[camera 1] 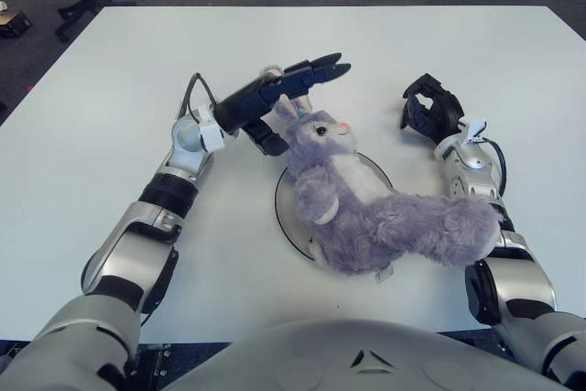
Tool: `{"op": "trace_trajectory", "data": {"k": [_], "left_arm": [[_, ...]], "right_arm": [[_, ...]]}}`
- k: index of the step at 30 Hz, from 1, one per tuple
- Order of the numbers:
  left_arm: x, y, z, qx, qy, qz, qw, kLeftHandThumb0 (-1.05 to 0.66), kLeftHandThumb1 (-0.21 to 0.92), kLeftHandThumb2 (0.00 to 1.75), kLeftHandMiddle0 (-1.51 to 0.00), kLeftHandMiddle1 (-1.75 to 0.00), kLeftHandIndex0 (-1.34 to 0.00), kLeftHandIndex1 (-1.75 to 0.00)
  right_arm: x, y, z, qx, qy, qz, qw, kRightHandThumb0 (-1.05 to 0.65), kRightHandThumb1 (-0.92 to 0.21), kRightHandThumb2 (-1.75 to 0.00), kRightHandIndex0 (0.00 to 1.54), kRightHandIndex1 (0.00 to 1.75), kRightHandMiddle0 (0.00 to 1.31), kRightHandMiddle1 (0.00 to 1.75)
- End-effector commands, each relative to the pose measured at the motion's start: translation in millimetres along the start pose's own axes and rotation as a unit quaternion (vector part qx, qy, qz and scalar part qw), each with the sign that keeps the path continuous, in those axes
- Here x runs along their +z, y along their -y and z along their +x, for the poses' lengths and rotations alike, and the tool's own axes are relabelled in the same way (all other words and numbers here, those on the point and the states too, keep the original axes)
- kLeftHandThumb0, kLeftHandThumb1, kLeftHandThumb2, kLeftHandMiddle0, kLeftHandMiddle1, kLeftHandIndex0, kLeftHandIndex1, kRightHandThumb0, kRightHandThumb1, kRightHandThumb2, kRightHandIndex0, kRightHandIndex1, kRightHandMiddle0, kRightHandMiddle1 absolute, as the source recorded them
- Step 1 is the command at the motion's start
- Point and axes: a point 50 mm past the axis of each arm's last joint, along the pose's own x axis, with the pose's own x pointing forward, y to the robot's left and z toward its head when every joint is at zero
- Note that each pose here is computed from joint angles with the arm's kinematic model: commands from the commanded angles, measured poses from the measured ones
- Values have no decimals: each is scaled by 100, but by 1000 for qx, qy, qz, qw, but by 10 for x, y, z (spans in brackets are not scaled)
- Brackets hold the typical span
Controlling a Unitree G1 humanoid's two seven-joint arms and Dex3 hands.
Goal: Put the doll into the plate.
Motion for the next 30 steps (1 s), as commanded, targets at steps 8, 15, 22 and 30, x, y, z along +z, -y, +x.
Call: {"op": "trace_trajectory", "data": {"k": [8,15,22,30], "left_arm": [[30,-94,7,60,17,-6,998,-89,92,95,-58,-3,-61,-14],[32,-97,8,62,16,-8,998,-88,92,97,-62,-2,-67,-14],[-24,-189,-17,141,3,51,989,-87,92,98,-71,-6,-75,-19],[-98,-284,-89,142,-41,28,989,-87,92,98,-73,-5,-76,-20]], "right_arm": [[-212,-32,-84,2,-59,-4,998,-38,-69,-83,85,175,35,175],[-212,-32,-84,2,-59,-4,998,-38,-69,-83,85,175,35,175],[-211,-31,-81,-1,-63,-7,998,-38,-69,-83,86,175,35,175],[-210,-27,-79,-2,-64,-7,998,-39,-68,-83,87,175,35,175]]}}
